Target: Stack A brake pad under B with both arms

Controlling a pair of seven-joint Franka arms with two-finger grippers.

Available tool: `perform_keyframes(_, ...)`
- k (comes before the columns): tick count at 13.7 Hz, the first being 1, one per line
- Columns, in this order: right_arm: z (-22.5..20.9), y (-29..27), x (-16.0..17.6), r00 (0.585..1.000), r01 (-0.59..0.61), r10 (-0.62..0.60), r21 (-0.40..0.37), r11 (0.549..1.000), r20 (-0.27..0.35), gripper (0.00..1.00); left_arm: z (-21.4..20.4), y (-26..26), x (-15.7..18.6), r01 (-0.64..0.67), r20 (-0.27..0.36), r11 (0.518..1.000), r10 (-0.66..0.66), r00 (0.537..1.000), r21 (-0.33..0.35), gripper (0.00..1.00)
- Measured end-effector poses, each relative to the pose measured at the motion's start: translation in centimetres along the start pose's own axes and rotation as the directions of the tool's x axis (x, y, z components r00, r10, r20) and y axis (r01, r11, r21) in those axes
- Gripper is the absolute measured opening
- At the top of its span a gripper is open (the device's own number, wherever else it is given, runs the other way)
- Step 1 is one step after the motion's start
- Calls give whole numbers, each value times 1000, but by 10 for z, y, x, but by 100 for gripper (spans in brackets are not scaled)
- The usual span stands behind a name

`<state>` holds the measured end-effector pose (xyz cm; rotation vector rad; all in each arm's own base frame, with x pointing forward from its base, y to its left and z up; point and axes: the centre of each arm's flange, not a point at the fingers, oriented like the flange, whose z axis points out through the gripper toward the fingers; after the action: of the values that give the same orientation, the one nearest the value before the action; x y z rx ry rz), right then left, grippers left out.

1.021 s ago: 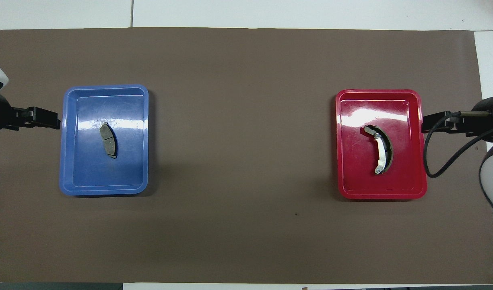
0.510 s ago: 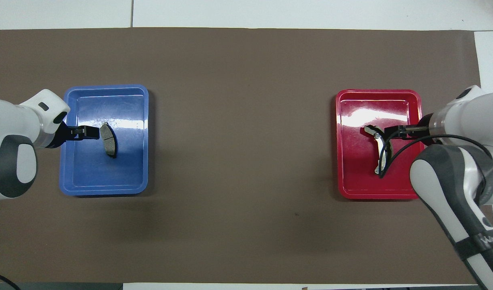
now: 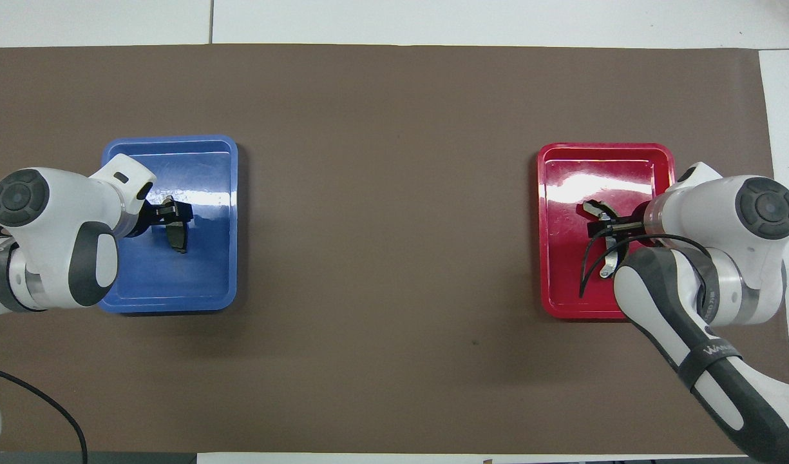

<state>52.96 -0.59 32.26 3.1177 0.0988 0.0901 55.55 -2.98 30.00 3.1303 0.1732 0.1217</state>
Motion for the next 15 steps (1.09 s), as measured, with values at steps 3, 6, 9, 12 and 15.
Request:
perform_keyframes(3, 23, 0, -2, 999, 48, -48, 4, 999, 20, 100, 1, 10, -1, 59, 1, 998, -59, 998, -1, 52)
perform_keyframes(6, 27, -1, -3, 997, 65, -65, 6, 998, 29, 97, -3, 14, -1, 59, -2, 998, -59, 998, -3, 39)
perform_keyframes(9, 30, -1, -5, 996, 80, -80, 7, 997, 36, 91, -34, 36, 4, 26, 31, 1000, -26, 999, 2, 39)
perform_keyframes(12, 31, -1, -6, 995, 88, -88, 8, 996, 38, 80, -76, 99, -1, 12, 18, 1000, -12, 1000, -10, 39)
perform_keyframes(15, 31, -1, -6, 994, 100, -100, 8, 995, 35, 43, -72, 176, -31, -27, -5, 999, 27, 1000, -32, 39)
